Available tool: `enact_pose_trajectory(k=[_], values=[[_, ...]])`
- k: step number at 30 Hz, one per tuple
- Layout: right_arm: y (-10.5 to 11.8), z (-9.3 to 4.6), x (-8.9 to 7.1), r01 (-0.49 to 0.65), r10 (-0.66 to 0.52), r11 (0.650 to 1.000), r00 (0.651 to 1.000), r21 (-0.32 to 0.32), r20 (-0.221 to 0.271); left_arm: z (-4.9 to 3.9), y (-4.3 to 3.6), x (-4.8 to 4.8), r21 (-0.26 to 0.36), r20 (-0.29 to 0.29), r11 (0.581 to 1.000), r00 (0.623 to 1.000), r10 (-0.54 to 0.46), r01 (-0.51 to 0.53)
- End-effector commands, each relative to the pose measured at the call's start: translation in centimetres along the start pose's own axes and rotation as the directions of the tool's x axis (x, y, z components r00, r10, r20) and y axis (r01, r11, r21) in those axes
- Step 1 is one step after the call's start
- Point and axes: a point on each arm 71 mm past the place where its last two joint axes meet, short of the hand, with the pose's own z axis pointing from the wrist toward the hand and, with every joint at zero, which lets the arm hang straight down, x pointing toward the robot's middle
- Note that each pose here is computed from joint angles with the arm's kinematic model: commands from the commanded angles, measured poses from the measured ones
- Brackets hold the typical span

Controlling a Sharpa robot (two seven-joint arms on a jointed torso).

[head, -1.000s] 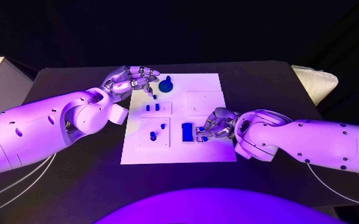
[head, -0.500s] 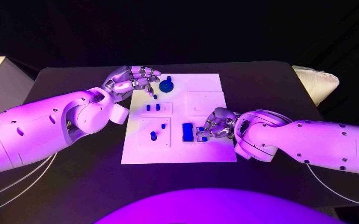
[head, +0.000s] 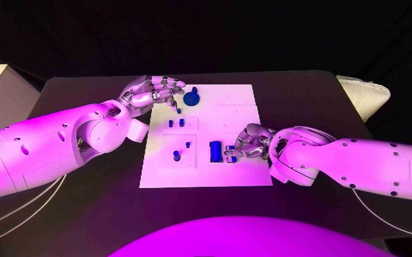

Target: Assemble the parts on the task board

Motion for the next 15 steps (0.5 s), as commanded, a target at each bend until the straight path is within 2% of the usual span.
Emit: enact_pose_trajectory(k=[1, 15], values=[[0.12, 0.0, 0.13, 0.002, -0.002, 1.0, 1.0, -0.01, -0.007, 0.07, -0.03, 0.26, 0.004, -0.019, 1.0, 1.0, -0.013, 0.013], [0.17, -0.02, 0.03, -0.025, 0.025, 1.0, 1.0, -0.014, 0.01, 0.07, -0.01, 0.23, 0.003, -0.019, 1.0, 1.0, -0.013, 0.013]])
